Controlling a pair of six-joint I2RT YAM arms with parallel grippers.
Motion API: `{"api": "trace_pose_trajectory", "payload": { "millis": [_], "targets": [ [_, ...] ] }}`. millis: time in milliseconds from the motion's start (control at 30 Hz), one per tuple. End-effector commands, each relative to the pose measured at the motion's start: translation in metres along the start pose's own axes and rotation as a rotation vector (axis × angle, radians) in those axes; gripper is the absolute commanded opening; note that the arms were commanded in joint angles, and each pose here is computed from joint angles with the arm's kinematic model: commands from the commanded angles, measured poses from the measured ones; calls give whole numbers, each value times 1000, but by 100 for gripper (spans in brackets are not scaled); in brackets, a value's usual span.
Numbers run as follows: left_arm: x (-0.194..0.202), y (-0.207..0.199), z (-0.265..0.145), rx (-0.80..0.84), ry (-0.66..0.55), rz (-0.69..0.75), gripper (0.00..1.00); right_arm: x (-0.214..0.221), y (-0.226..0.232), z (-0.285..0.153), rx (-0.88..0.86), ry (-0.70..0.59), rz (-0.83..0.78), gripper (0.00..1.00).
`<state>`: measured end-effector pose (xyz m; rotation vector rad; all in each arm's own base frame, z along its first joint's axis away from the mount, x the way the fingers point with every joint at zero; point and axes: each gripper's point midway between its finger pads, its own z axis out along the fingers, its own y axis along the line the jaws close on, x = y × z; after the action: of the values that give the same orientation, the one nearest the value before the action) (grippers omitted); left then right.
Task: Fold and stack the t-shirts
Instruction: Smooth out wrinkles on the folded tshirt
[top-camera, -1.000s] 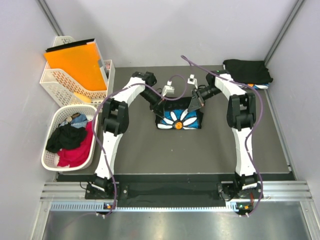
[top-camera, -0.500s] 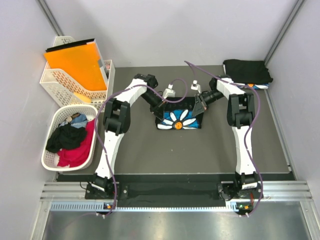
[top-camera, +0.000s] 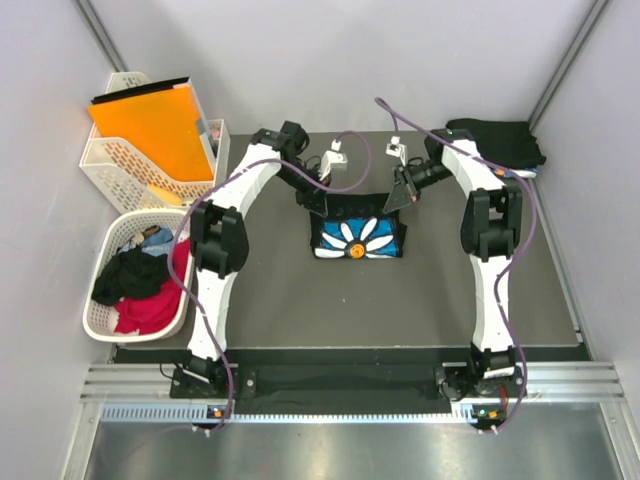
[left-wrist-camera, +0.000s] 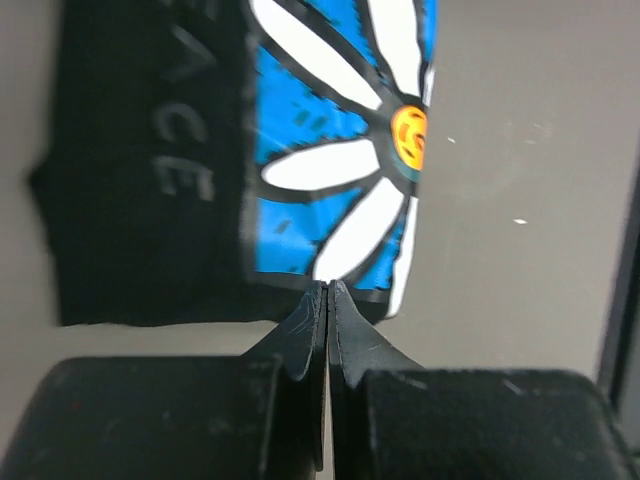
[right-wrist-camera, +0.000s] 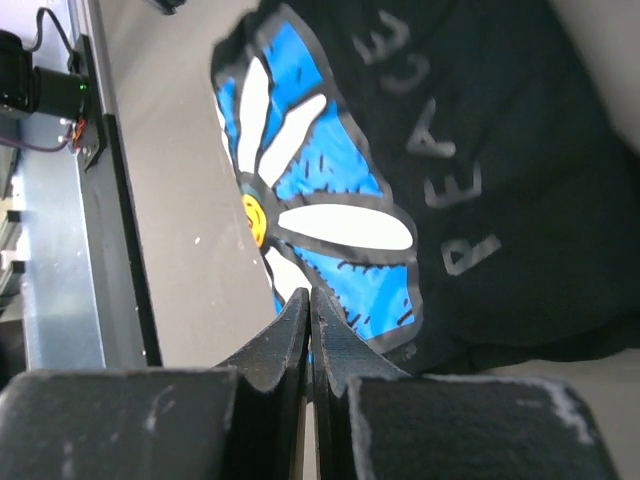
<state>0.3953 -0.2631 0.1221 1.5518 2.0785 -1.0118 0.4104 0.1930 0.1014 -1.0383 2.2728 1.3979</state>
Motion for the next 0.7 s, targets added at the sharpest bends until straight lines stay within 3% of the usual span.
{"api": "trace_pose_trajectory", "payload": {
  "millis": [0, 200, 667],
  "targets": [
    [-14, 32, -7, -139, -33, 86, 0, -21, 22, -9, -4, -22, -47, 0],
    [8, 68, 18, -177, 7, 66, 0, -25, -12, 2, 31, -20, -63, 0],
    [-38, 109, -1, -347, -149, 114, 0, -54, -37, 3, 109, -130, -148, 0]
  ]
}}
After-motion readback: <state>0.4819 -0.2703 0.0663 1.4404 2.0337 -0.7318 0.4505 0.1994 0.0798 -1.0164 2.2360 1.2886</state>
